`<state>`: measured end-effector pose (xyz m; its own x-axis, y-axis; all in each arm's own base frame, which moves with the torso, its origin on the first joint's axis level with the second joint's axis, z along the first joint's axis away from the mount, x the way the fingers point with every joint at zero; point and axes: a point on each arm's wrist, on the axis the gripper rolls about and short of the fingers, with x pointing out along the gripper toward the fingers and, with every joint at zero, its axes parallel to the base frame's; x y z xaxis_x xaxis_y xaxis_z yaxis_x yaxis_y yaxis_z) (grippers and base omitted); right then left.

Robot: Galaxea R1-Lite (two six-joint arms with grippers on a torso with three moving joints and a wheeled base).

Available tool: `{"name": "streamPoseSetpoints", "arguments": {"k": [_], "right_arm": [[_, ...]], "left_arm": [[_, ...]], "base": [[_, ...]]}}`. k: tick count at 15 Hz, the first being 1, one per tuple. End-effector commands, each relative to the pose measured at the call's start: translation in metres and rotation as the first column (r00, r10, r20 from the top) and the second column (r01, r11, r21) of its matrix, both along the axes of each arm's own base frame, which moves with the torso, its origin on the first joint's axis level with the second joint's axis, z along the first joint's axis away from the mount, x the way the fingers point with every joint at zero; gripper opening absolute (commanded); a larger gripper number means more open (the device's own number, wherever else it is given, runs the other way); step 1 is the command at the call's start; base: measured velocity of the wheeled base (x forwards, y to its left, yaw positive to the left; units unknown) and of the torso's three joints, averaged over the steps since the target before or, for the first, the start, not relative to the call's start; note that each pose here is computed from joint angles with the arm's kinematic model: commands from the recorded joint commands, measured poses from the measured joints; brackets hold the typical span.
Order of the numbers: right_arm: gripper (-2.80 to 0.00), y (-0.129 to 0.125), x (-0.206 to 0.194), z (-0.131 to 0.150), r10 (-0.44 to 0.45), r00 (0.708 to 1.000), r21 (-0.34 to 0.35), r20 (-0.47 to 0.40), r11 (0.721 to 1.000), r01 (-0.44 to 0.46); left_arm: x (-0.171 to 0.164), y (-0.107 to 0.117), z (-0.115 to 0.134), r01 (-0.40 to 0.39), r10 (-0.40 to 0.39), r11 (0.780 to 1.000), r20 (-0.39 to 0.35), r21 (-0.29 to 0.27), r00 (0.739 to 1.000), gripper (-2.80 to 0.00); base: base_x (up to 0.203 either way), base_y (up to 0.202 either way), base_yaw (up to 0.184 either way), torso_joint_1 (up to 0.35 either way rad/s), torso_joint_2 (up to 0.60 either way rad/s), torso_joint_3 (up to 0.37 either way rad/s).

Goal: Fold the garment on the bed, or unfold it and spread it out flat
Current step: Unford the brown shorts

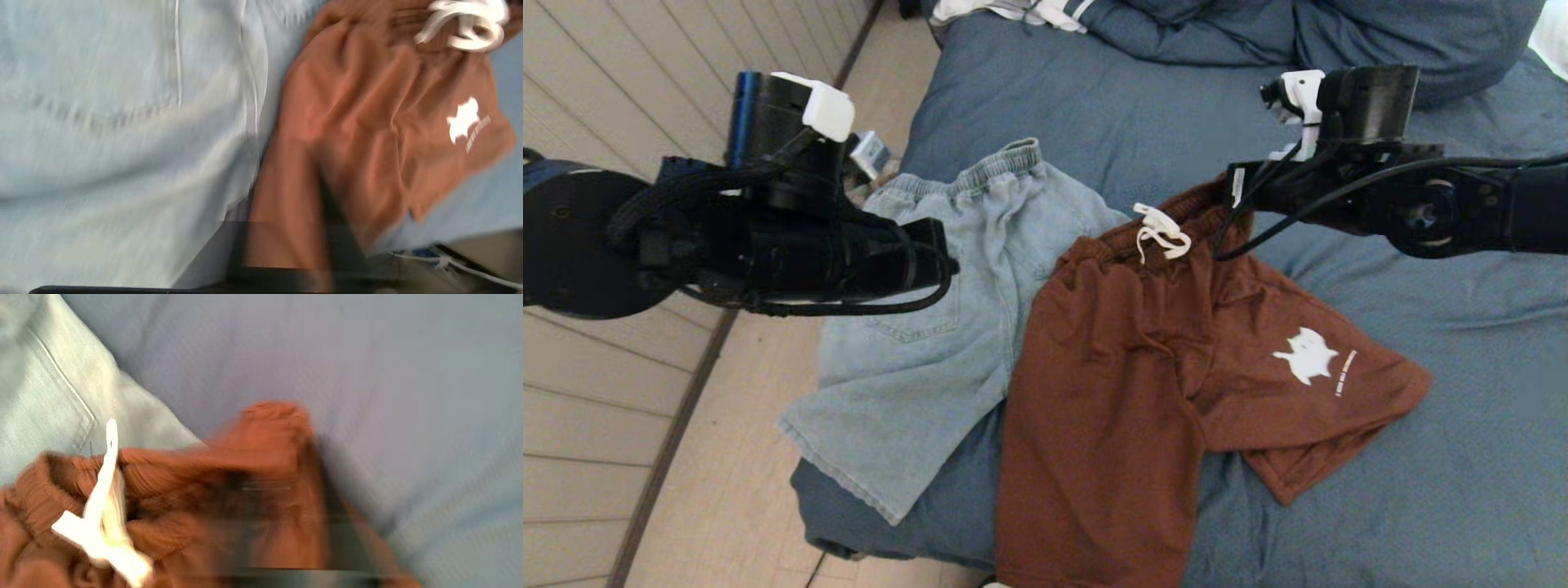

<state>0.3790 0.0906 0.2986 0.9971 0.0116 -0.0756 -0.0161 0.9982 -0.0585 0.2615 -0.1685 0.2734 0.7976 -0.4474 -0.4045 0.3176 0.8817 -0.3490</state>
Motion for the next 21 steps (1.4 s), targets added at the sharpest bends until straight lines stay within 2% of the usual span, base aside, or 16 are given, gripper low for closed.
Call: {"name": "streamPoseSetpoints", "arguments": {"k": [1, 4, 10, 12, 13, 18, 21], "right_arm": [[-2.80, 0.001, 0.006, -0.017, -0.002, 0.999, -0.009, -0.046, 1.000, 0.002], [-2.80, 0.009, 0.026, -0.028, 0.010, 0.998, -0.005, -0.054, 1.000, -0.011], [-2.80, 0.022, 0.052, -0.026, 0.021, 1.000, 0.024, 0.003, 0.999, -0.021], [-2.80, 0.024, 0.052, -0.022, 0.023, 1.000, 0.029, 0.019, 0.999, -0.024], [0.00, 0.025, 0.056, -0.023, 0.022, 0.999, 0.030, 0.026, 0.999, -0.023], [0.00, 0.039, 0.073, -0.027, 0.037, 0.993, 0.027, 0.109, 0.999, -0.040], [0.00, 0.043, 0.071, -0.026, 0.045, 0.993, 0.037, 0.110, 0.998, -0.050]], "left_arm": [[-0.029, 0.017, 0.007, 0.003, -0.003, 1.000, 0.017, -0.019, 1.000, -2.80], [-0.033, 0.020, 0.001, 0.000, 0.000, 1.000, 0.009, -0.015, 1.000, -2.80], [-0.028, 0.017, -0.013, -0.003, 0.005, 0.999, 0.039, -0.044, 0.999, -2.80], [-0.029, 0.018, -0.021, -0.004, 0.005, 0.999, 0.023, -0.038, 1.000, -2.80], [-0.032, 0.019, -0.024, -0.006, 0.007, 0.999, 0.016, -0.038, 1.000, -2.80], [-0.032, 0.020, -0.033, -0.011, 0.012, 0.999, 0.015, -0.047, 1.000, -2.80], [-0.034, 0.021, -0.039, -0.011, 0.011, 0.999, -0.001, -0.036, 1.000, -2.80]], "base": [[0.000, 0.000, 0.000, 0.000, 0.00, 0.000], [0.000, 0.000, 0.000, 0.000, 0.00, 0.000], [0.000, 0.000, 0.000, 0.000, 0.00, 0.000], [0.000, 0.000, 0.000, 0.000, 0.00, 0.000], [0.000, 0.000, 0.000, 0.000, 0.00, 0.000], [0.000, 0.000, 0.000, 0.000, 0.00, 0.000], [0.000, 0.000, 0.000, 0.000, 0.00, 0.000]]}}
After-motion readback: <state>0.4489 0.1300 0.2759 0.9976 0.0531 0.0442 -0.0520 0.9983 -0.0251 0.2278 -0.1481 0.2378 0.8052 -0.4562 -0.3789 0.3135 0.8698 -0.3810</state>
